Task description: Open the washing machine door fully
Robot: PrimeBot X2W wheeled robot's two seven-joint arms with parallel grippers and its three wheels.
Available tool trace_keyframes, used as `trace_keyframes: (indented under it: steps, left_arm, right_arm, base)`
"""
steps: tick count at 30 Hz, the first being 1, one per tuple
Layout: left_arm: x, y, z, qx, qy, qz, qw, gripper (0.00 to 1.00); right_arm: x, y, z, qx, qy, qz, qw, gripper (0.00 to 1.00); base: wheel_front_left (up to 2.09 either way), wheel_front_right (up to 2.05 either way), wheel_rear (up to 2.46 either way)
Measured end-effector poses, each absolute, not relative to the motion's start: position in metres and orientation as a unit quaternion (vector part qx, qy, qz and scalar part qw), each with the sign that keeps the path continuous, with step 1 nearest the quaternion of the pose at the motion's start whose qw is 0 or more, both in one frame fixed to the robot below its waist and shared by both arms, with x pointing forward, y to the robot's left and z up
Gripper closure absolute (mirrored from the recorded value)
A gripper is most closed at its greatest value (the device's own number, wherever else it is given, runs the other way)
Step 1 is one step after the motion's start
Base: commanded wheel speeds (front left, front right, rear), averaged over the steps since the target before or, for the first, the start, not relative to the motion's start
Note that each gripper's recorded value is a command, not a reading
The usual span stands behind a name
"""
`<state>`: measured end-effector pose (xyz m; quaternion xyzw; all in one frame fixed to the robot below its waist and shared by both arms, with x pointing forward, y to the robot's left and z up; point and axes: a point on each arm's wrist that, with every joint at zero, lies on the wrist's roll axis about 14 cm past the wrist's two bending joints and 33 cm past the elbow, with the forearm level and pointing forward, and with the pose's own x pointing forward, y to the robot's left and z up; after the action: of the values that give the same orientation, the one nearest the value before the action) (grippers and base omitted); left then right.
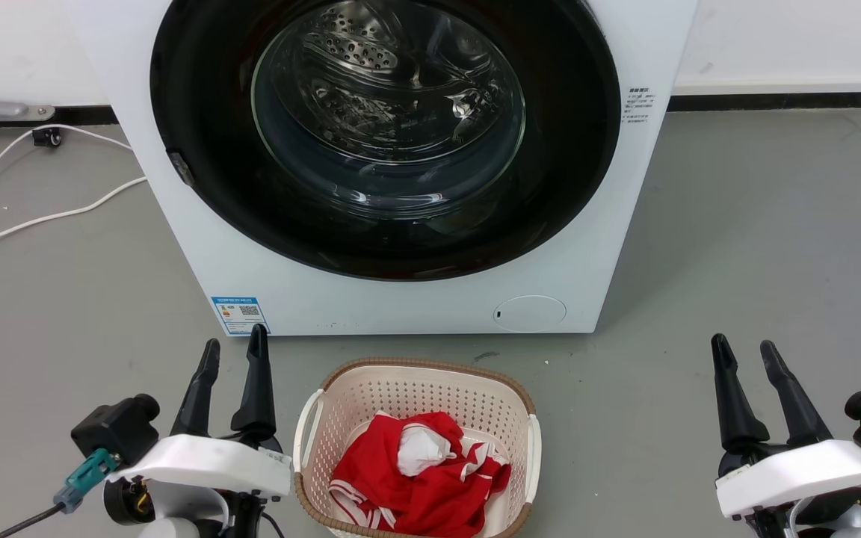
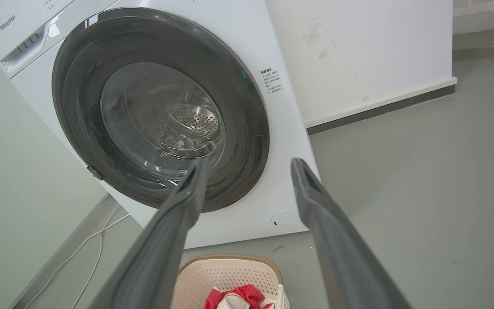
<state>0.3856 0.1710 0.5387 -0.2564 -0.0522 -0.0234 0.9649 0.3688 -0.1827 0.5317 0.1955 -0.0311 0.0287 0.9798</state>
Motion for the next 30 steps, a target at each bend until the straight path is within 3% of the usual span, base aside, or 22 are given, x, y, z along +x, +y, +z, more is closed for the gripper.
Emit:
trace_keyframes:
  steps: [30]
  left_arm:
    - [0.382, 0.16, 0.547, -0.101, -0.082, -0.033, 0.991, 0.0]
  right_arm:
    - [0.365, -0.181, 0.533, 0.051, -0.031, 0.033, 0.998, 0.0]
  base:
    - [0.0, 0.0, 0.0]
